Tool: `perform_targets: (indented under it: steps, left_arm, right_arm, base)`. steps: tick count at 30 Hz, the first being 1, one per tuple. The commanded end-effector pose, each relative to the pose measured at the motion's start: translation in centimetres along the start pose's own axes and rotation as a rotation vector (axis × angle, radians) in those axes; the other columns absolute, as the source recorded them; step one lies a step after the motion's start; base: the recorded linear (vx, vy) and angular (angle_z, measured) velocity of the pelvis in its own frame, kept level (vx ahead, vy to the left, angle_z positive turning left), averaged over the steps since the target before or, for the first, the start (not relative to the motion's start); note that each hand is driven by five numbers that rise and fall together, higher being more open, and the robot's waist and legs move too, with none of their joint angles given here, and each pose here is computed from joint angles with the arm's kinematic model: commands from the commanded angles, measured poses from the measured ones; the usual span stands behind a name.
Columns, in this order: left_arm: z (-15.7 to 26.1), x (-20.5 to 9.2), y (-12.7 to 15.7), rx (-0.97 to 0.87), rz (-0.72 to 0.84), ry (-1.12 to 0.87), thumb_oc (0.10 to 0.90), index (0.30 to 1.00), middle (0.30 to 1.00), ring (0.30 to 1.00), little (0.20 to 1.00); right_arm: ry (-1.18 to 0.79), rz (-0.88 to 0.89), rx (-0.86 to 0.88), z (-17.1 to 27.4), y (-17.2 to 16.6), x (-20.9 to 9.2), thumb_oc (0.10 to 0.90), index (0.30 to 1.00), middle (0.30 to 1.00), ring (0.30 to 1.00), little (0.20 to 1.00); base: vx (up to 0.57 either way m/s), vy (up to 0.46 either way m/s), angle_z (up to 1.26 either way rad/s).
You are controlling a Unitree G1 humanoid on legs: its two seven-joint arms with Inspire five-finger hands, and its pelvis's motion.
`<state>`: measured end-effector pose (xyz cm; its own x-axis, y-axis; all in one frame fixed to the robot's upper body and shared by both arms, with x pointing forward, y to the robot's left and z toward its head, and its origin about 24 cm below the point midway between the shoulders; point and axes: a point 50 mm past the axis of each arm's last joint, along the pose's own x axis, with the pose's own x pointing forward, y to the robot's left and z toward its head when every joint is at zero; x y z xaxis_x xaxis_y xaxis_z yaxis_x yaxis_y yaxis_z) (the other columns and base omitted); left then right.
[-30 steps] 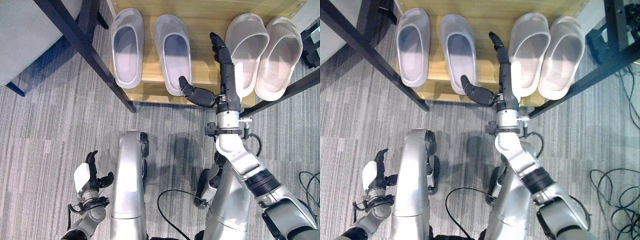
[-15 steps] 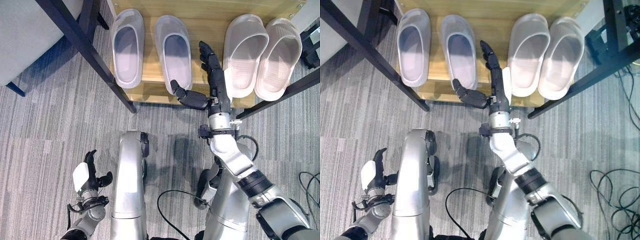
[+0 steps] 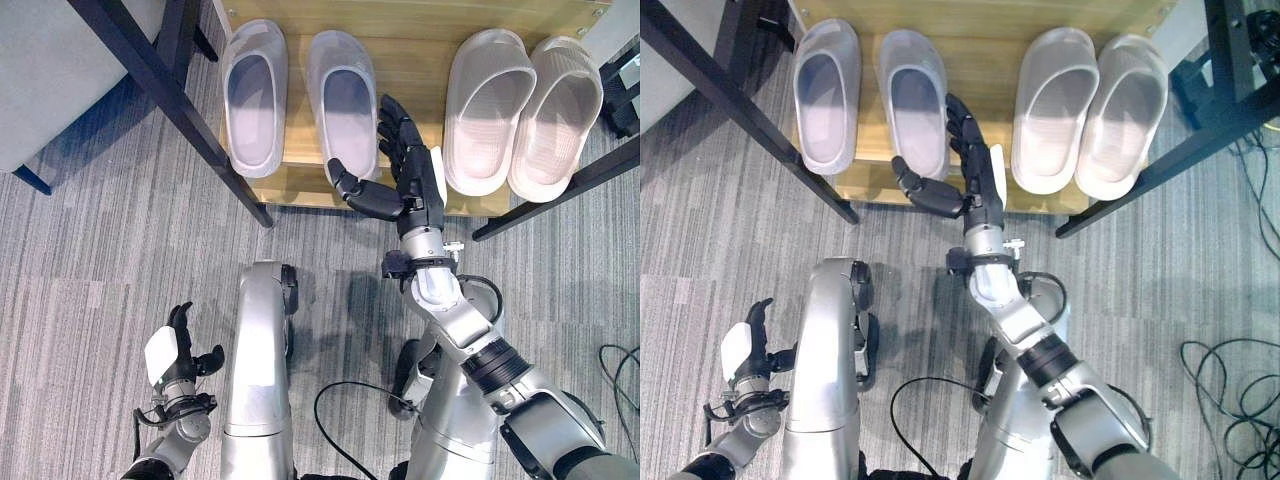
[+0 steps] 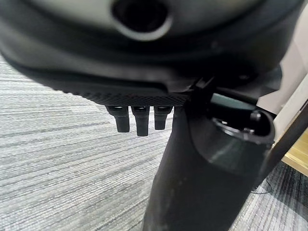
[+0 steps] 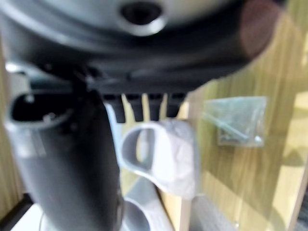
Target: Arrange the slippers neatly on the shoe rack.
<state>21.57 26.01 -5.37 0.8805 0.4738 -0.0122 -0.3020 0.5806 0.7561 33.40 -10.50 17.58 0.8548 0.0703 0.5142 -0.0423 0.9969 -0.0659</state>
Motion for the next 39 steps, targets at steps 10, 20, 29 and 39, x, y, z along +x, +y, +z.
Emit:
perform_targets:
  steps: [10, 20, 29, 39]
  left_arm:
    - [-0.3, -0.5, 0.0, 0.067, -0.014, -0.052, 0.8, 0.9, 0.9, 0.9, 0.9]
    - [0.0, -0.3, -0.5, 0.073, -0.036, -0.062, 0.8, 0.9, 0.9, 0.9, 0.9]
    - [-0.6, -1.0, -0.9, 0.075, -0.048, -0.03, 0.8, 0.9, 0.9, 0.9, 0.9]
    - [-1.7, -1.4, -0.3, 0.065, 0.005, 0.031, 0.8, 0.9, 0.9, 0.9, 0.9]
  right_arm:
    - [-0.277, 0.125, 0.111, 6.7, 5.4, 4.2, 0.8, 0.9, 0.9, 0.9, 0.9]
    - [-0.258, 0.166, 0.119, 7.4, 7.6, 5.5, 0.8, 0.9, 0.9, 0.9, 0.9]
    - [-0.316, 0.083, 0.09, 7.6, 5.7, 5.3, 0.8, 0.9, 0.9, 0.9, 0.9]
    - [-0.563, 0.039, -0.046, 9.5, 1.0, -0.1, 0.8, 0.9, 0.9, 0.9, 0.9]
  base:
    - [0.0, 0.0, 0.0]
    - [0.0, 0.001, 0.0]
    - [0.0, 0.0, 0.0]
    - [0.0, -0.019, 0.01]
